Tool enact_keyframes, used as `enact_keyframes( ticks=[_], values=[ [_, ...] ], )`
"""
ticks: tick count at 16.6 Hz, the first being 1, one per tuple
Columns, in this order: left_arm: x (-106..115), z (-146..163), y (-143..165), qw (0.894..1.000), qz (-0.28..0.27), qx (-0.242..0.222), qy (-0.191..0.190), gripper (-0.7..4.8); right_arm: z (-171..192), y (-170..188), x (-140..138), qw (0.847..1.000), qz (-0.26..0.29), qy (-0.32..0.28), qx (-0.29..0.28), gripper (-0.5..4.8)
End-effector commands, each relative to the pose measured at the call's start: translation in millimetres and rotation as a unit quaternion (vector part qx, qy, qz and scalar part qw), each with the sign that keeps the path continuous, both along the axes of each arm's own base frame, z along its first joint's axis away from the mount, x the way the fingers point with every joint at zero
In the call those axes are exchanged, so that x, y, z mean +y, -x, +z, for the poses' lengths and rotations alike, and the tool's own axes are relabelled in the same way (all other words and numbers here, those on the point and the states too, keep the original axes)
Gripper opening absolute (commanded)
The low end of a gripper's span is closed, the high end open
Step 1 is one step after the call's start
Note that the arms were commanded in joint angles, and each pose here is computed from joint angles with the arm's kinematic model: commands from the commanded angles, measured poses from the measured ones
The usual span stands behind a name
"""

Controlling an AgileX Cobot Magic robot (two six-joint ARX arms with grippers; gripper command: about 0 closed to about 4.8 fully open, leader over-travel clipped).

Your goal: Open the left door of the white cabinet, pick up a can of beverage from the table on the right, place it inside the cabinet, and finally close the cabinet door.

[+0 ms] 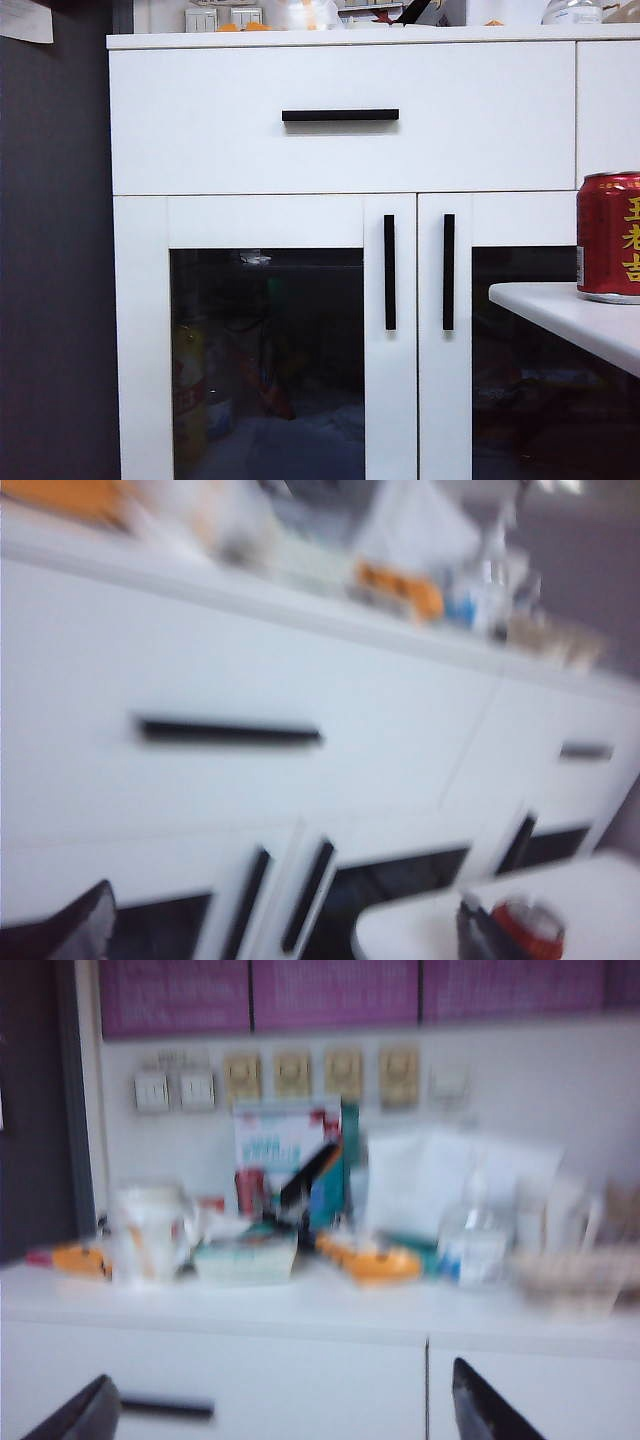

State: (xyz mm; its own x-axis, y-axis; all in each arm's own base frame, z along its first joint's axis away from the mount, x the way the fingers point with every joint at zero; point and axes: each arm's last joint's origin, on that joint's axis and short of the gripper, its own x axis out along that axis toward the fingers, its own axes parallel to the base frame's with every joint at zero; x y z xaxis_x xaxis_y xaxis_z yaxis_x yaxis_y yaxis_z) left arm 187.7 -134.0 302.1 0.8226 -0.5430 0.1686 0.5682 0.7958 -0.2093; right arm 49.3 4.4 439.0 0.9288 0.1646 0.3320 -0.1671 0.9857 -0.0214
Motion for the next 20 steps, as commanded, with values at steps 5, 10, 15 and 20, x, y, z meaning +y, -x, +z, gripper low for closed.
enact_keyframes(
  ticks=[5,10,15,20],
  values=[
    [-89.0,-48.4,-63.6,0.998,0.009,0.053,-0.039,4.40,-11.3,-36.3,-0.6,0.996,0.001,-0.006,0.087,4.31],
    [-128.3,-76.1,-107.2,0.995,0.036,0.077,-0.059,4.39,-16.2,-65.5,-0.3,0.993,0.013,-0.001,0.118,4.31],
    [-169.6,-118.9,-139.8,0.991,0.040,0.117,-0.051,4.39,-19.3,-74.6,-0.9,0.994,0.006,0.015,0.105,4.31],
    [-209.9,-147.1,-168.9,0.990,0.068,0.111,-0.060,4.39,-40.1,-84.6,-1.0,0.993,0.004,0.007,0.120,4.31]
  ],
)
